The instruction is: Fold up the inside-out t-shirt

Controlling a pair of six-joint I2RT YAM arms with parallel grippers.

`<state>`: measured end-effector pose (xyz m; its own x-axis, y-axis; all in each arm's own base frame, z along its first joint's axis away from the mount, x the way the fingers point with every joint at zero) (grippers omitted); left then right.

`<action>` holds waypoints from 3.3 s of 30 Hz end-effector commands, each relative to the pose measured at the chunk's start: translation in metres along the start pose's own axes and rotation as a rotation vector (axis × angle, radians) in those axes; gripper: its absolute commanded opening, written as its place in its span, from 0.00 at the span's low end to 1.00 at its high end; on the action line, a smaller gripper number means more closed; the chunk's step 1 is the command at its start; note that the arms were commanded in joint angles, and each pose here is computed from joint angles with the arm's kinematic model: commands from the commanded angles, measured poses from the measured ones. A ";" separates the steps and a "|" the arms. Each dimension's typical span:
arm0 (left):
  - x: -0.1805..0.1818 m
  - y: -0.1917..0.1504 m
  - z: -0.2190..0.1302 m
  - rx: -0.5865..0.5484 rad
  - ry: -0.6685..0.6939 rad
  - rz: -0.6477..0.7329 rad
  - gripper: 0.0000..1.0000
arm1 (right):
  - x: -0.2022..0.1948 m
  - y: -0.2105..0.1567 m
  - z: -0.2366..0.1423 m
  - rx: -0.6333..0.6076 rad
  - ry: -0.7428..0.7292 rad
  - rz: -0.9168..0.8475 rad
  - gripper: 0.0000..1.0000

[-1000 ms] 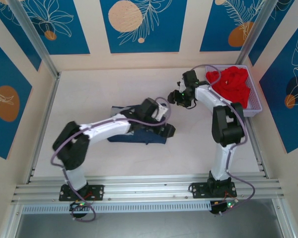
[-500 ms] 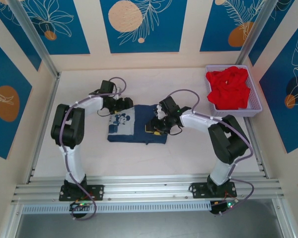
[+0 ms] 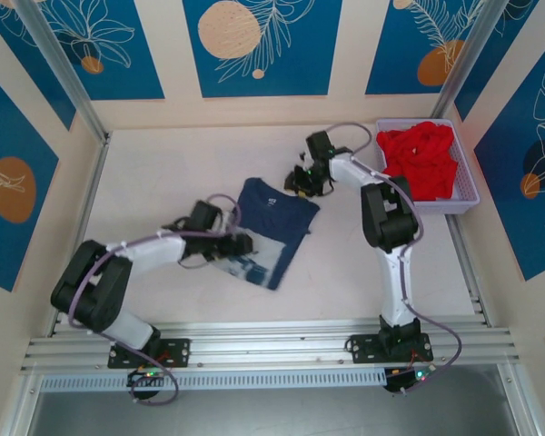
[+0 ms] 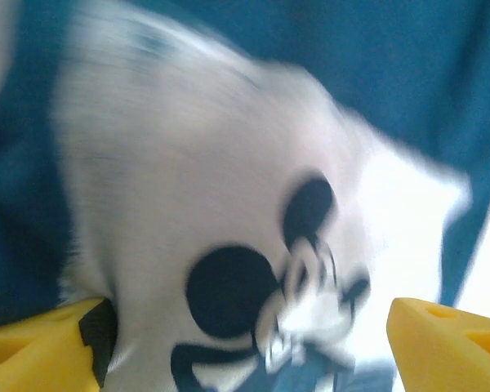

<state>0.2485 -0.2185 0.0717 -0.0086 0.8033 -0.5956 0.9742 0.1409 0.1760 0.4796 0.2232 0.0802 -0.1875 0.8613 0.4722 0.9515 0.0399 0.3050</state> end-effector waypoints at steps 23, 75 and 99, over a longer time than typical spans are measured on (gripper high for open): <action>0.008 0.147 0.014 -0.035 0.083 0.030 0.85 | -0.028 -0.049 -0.049 0.050 -0.069 -0.150 0.72; -0.070 0.269 -0.051 -0.344 -0.206 0.137 0.00 | 0.044 0.076 -0.115 -0.387 0.226 -0.242 0.00; -0.075 0.080 -0.056 -0.210 -0.226 0.186 0.00 | 0.064 -0.103 -0.118 -0.239 0.259 -0.265 0.00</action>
<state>0.3258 -0.2201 0.1435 0.1579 0.7353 -0.6591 0.9310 0.1115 0.3474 0.3558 0.2153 0.1564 -0.4729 0.6944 0.5424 0.8250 0.1328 0.5492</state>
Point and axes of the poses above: each hand's point on the last joint's axis, 136 mm out from that joint toward the fingers, its own z axis out along the fingers, its own x axis along the line the jaws close on, y = z × x, the point moved 3 cm from there along -z, back along the fingers, and after that the axes turned 11 degrees about -z, right-handed, at the moved point
